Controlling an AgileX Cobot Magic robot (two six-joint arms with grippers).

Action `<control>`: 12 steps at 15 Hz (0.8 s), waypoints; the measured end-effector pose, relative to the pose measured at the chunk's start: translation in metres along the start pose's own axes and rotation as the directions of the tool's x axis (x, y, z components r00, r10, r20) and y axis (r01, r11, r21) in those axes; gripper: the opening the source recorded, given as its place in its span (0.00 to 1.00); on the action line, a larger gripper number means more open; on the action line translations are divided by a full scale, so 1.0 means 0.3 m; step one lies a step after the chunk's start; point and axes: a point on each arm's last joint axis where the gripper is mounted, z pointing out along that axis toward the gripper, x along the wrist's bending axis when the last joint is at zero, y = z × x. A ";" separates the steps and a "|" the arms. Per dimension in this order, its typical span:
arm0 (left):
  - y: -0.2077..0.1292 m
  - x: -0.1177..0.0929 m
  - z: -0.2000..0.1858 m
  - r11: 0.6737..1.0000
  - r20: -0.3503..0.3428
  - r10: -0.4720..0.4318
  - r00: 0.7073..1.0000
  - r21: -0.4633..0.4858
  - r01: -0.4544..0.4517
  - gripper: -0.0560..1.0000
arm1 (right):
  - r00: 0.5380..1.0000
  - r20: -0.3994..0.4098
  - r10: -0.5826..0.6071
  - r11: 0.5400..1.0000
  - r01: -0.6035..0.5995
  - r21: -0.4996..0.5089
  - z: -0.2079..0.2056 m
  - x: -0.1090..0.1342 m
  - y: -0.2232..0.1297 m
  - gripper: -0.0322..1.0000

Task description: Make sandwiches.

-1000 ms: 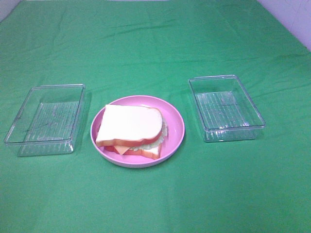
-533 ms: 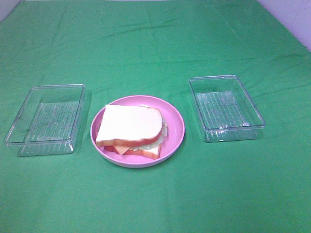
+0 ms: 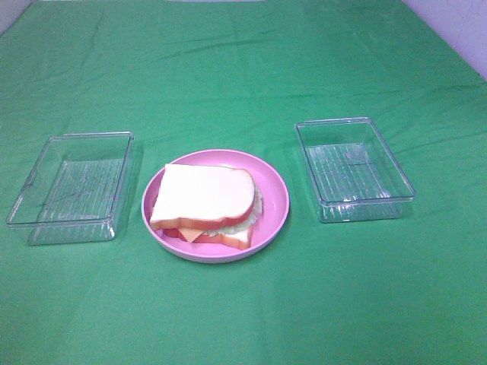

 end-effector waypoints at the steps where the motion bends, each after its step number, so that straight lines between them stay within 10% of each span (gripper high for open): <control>1: 0.000 0.000 0.000 1.000 0.000 0.000 1.000 0.000 0.000 0.77 | 1.000 0.000 0.000 1.000 0.000 0.000 0.000 0.000 0.000 0.73; 12: 0.000 0.000 0.000 1.000 0.000 0.000 1.000 0.000 0.000 0.77 | 1.000 -0.001 0.000 1.000 0.000 0.000 0.000 0.000 0.000 0.73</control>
